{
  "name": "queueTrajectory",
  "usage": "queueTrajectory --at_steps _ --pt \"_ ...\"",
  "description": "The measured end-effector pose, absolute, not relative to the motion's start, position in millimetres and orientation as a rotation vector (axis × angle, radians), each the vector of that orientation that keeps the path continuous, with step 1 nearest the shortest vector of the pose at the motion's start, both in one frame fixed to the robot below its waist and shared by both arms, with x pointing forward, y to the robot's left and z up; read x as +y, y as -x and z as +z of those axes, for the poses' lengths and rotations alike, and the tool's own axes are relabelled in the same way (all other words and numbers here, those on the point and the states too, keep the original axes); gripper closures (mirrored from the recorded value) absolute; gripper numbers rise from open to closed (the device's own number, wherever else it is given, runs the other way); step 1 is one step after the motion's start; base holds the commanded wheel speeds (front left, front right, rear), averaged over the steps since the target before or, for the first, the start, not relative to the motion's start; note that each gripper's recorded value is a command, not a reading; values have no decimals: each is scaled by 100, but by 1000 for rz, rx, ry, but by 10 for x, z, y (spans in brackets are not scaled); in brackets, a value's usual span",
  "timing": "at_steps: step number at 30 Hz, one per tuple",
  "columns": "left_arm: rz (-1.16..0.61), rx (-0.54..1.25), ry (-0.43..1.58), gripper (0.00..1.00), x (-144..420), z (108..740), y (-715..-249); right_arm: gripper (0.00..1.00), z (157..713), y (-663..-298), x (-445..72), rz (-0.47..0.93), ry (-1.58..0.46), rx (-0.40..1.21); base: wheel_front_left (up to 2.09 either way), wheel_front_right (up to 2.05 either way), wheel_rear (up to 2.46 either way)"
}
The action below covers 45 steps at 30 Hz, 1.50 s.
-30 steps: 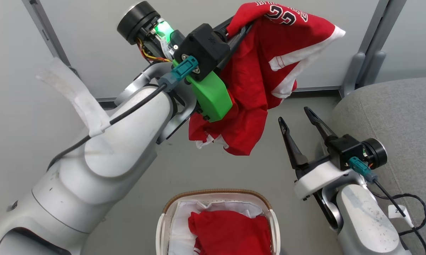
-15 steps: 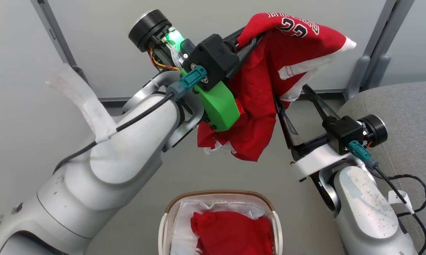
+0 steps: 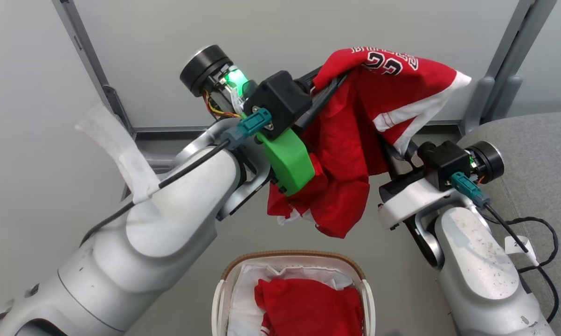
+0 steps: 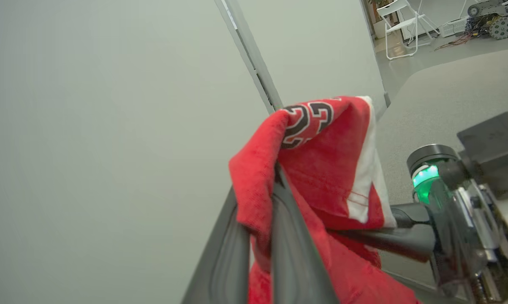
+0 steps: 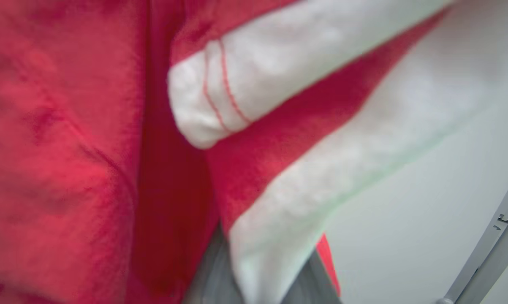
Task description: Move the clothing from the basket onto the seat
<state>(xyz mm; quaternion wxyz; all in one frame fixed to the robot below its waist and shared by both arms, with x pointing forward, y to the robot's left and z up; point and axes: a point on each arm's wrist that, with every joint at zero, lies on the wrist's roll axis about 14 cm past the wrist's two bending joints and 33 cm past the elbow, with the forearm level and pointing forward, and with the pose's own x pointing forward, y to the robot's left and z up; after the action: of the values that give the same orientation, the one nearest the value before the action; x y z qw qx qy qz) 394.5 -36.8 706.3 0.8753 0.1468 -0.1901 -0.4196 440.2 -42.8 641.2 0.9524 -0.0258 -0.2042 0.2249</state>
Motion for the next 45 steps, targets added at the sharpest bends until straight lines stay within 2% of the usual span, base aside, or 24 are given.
queueTrajectory --at_steps 5,7,8,9,21,30,45 --pt "-847 -344 -242 98 -248 6867 -4017 100 6381 -4412 -457 450 50 -405 0 0 0" --pt "-829 -324 -206 56 -183 6769 -4054 100 6367 -4423 -489 441 48 -401 0 0 0" --pt "-823 -318 -192 5 -165 6731 -4062 100 6362 -4427 -503 437 46 -399 0 0 0" --pt "-818 -312 -176 0 -145 6680 -4069 100 6358 -4433 -522 432 43 -397 0 0 0" --pt "-688 -191 6 0 131 5957 -4088 100 6339 -4490 -757 363 41 -388 0 0 0" --pt "-654 -26 122 0 103 5313 -3849 100 6277 -4512 -967 301 44 -373 0 0 0" --pt "-665 -9 150 0 -12 5147 -3680 100 6075 -4486 -1155 249 16 -325 0 0 0"
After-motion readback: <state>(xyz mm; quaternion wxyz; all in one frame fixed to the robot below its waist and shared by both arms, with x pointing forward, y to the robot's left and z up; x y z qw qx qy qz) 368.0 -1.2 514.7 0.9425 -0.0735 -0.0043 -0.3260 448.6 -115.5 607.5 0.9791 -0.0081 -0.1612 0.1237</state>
